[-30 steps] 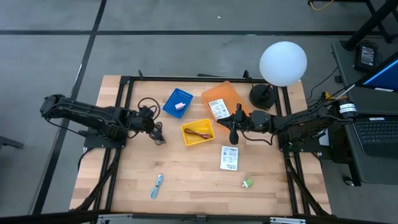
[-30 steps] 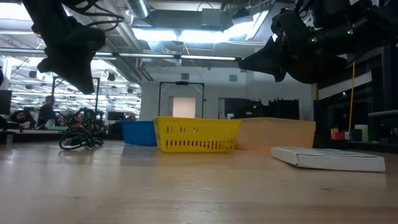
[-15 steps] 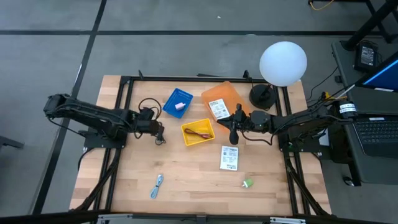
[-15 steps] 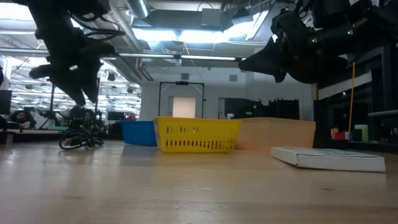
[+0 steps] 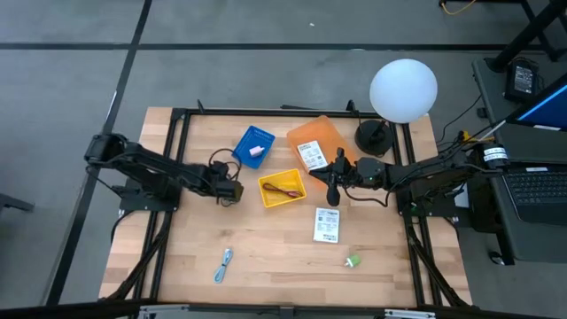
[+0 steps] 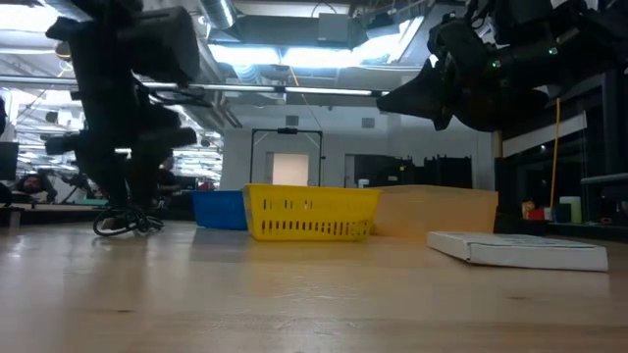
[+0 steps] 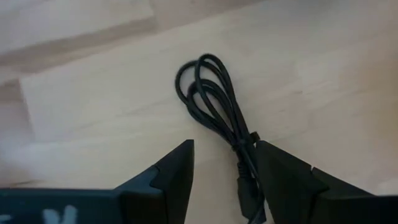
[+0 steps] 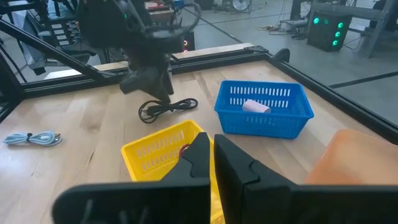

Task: Pick and place items into bin
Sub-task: Put the black USB cable into the yellow bin

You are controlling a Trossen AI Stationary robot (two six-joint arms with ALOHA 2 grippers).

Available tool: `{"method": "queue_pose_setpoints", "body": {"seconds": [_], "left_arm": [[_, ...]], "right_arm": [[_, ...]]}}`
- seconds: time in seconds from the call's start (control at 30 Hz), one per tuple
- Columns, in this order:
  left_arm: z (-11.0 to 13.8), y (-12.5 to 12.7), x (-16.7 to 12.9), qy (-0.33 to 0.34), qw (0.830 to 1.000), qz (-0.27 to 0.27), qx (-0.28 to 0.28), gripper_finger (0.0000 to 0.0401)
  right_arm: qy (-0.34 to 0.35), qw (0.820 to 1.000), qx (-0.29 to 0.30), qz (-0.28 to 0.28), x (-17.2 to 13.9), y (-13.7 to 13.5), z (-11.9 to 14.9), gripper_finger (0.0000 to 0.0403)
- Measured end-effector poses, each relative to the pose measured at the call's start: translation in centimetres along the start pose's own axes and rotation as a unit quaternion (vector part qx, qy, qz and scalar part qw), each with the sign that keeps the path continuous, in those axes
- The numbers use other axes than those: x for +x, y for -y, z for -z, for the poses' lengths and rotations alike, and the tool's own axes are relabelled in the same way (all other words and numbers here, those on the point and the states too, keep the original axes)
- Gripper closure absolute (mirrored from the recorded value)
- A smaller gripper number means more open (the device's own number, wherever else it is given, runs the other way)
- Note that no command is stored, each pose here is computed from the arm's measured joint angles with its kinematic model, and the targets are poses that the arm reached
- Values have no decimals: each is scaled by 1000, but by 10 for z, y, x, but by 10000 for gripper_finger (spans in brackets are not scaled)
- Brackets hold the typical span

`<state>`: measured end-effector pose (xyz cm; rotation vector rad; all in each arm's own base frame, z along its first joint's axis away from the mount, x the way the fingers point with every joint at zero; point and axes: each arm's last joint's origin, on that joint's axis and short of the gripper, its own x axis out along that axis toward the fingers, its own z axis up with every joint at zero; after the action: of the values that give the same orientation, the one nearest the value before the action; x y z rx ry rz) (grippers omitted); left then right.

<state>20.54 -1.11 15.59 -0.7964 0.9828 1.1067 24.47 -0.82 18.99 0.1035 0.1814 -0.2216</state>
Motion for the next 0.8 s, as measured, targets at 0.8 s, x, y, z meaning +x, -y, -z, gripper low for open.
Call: {"method": "queue_pose_setpoints", "body": {"seconds": [0.8], "left_arm": [[9, 16, 25, -45, 993, 2, 111, 309]], "right_arm": [[-4, 1000, 0, 1, 0, 0, 1, 396]]}}
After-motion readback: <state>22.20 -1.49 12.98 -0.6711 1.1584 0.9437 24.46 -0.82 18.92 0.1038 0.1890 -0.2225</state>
